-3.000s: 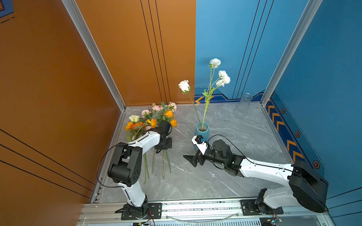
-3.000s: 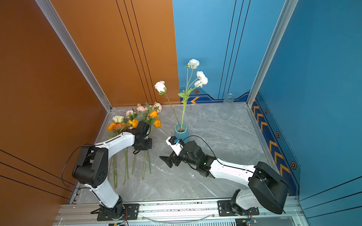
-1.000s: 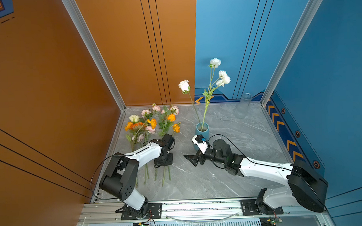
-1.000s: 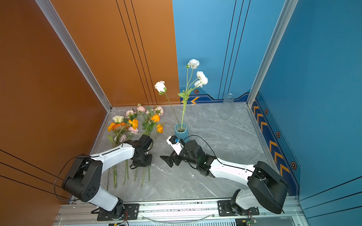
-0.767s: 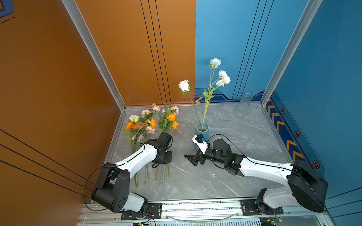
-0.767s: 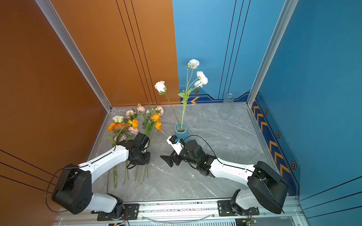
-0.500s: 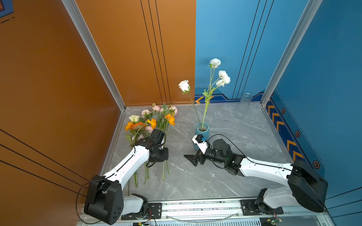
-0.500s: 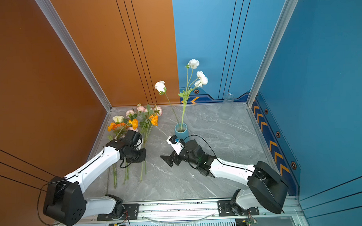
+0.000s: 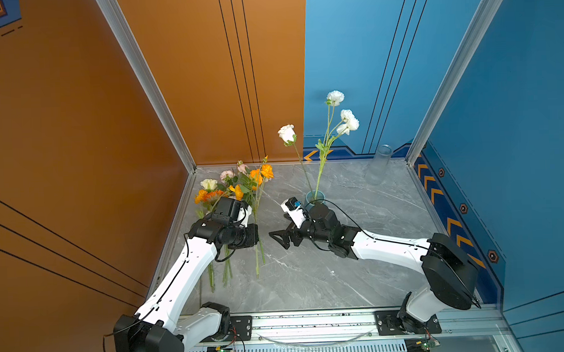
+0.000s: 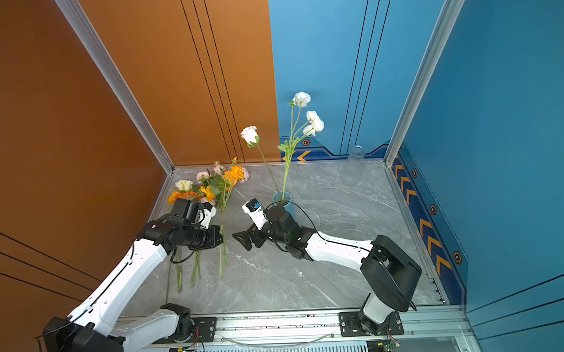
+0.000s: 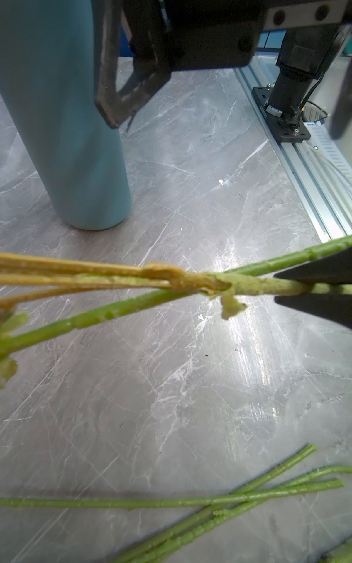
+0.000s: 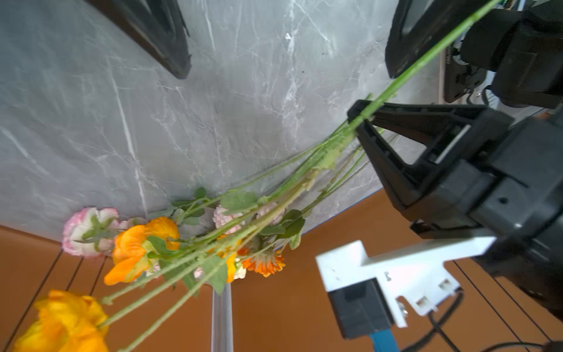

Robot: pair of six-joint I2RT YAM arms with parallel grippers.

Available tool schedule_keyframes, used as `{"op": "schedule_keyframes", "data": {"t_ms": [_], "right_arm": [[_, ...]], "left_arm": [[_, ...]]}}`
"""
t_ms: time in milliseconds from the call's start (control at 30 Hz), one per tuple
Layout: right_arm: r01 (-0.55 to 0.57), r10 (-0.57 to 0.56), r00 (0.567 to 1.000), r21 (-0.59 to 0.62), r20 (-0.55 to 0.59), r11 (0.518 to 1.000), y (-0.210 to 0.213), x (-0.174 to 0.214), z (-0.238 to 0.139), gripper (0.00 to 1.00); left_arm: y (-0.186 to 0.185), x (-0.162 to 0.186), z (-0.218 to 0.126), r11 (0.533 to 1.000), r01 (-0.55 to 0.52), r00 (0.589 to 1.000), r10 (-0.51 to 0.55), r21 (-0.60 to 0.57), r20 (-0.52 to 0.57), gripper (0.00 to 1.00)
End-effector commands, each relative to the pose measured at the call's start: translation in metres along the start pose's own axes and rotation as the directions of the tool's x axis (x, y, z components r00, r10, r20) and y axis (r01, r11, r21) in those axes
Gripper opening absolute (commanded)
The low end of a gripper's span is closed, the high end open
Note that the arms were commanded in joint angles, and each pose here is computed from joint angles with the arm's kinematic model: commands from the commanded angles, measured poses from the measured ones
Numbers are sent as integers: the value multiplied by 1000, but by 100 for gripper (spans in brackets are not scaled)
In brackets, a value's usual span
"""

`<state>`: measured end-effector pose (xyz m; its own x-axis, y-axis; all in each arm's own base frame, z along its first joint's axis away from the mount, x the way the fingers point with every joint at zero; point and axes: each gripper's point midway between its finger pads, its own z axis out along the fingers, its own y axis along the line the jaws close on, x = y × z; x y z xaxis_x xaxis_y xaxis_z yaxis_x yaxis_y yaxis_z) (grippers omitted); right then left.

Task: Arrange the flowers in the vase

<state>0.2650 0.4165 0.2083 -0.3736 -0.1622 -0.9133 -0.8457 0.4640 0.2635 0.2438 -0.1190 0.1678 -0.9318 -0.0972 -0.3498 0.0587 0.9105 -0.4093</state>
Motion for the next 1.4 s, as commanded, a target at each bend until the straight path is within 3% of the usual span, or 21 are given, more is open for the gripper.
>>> {"op": "schedule_keyframes", "data": {"t_ms": [0, 333, 633, 933, 1067, 1200, 1367], "right_arm": [[-88, 87, 996, -22, -34, 996, 15, -5, 12, 95], [-155, 145, 980, -68, -137, 986, 41, 12, 42, 85], [-219, 192, 952, -91, -238, 971, 45, 37, 57, 64], [-246, 232, 944, -32, -234, 969, 23, 52, 69, 65], [-201, 193, 968, -38, -163, 979, 21, 34, 53, 75], [-82, 79, 994, -40, -81, 996, 27, 7, 17, 84], [45, -45, 999, -7, 5, 999, 32, -22, -39, 96]], "left_arm": [[2, 9, -4, 1000, -10, 1000, 10, 10, -6, 0], [10, 1, -15, 1000, 1, 996, 0, -11, 89, 0], [16, -2, -17, 999, 18, 993, -13, -37, 116, 0], [11, -13, -38, 1000, 19, 983, -15, -19, 184, 0], [2, -32, -61, 1000, -26, 965, 29, -16, 260, 0], [7, -63, -86, 992, -48, 924, 89, -120, 371, 0], [4, -107, -132, 984, -29, 779, 134, -178, 612, 0]]}}
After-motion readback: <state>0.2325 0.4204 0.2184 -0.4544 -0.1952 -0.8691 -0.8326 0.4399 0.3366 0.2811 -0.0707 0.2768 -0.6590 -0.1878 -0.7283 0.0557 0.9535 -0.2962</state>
